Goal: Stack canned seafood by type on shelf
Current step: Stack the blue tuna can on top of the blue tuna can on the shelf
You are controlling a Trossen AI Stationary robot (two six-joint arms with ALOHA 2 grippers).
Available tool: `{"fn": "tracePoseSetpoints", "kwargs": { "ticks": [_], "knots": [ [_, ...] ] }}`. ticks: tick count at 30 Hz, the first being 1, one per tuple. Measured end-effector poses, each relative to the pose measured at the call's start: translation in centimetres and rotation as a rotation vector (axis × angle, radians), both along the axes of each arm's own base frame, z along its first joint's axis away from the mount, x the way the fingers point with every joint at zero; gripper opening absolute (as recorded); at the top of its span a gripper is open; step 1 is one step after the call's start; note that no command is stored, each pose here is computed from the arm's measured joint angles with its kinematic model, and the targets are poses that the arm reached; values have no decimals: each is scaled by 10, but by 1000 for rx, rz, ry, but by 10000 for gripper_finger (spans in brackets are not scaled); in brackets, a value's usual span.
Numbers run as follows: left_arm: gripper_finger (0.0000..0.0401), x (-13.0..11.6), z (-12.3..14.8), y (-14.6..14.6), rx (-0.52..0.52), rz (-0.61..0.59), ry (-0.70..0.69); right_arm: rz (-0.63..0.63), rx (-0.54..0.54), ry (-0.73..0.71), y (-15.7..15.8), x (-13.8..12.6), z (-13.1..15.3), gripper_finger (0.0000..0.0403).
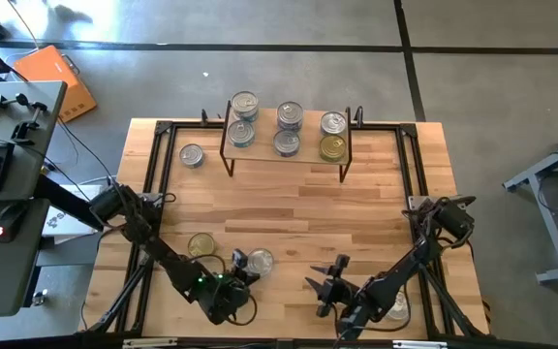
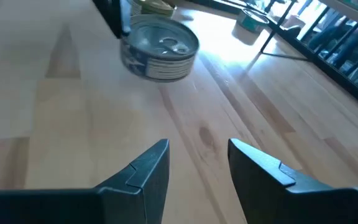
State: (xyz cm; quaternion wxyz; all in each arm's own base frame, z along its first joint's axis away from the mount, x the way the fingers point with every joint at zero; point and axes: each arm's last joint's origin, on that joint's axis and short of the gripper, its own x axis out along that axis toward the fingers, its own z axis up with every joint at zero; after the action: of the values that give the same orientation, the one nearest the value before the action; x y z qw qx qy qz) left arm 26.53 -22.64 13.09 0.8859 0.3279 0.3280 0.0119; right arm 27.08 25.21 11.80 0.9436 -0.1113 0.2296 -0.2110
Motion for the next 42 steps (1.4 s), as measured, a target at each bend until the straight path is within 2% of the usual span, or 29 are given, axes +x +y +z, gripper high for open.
{"fn": "tracePoseSetpoints", "kwargs": {
  "ticks": [8,12,15,18,21,23,27,31,36,42],
  "knots": [
    [0,33,31,2,118,-52,-35,13,2,-3,5,-5,0,155],
    [0,55,67,25,204,-43,-54,10,-7,2,4,-6,-1,155],
    [0,65,106,58,266,-5,-81,2,5,-4,4,-6,-1,155],
    [0,68,143,106,301,30,-104,-5,17,-8,3,-6,-1,155],
    [0,69,173,169,236,50,-143,-6,14,-6,3,-6,-1,155],
    [0,68,184,208,170,34,-165,-8,9,-1,2,-6,-1,155],
    [0,68,181,271,85,26,-154,-16,7,1,0,-4,-1,155],
    [0,72,165,307,91,84,-103,-22,6,2,-2,-3,-2,155],
    [0,75,155,329,68,132,-99,-27,7,2,-3,-2,-2,155],
    [6,76,149,333,47,121,-77,-40,13,-2,-6,0,-1,155]
  ]
}}
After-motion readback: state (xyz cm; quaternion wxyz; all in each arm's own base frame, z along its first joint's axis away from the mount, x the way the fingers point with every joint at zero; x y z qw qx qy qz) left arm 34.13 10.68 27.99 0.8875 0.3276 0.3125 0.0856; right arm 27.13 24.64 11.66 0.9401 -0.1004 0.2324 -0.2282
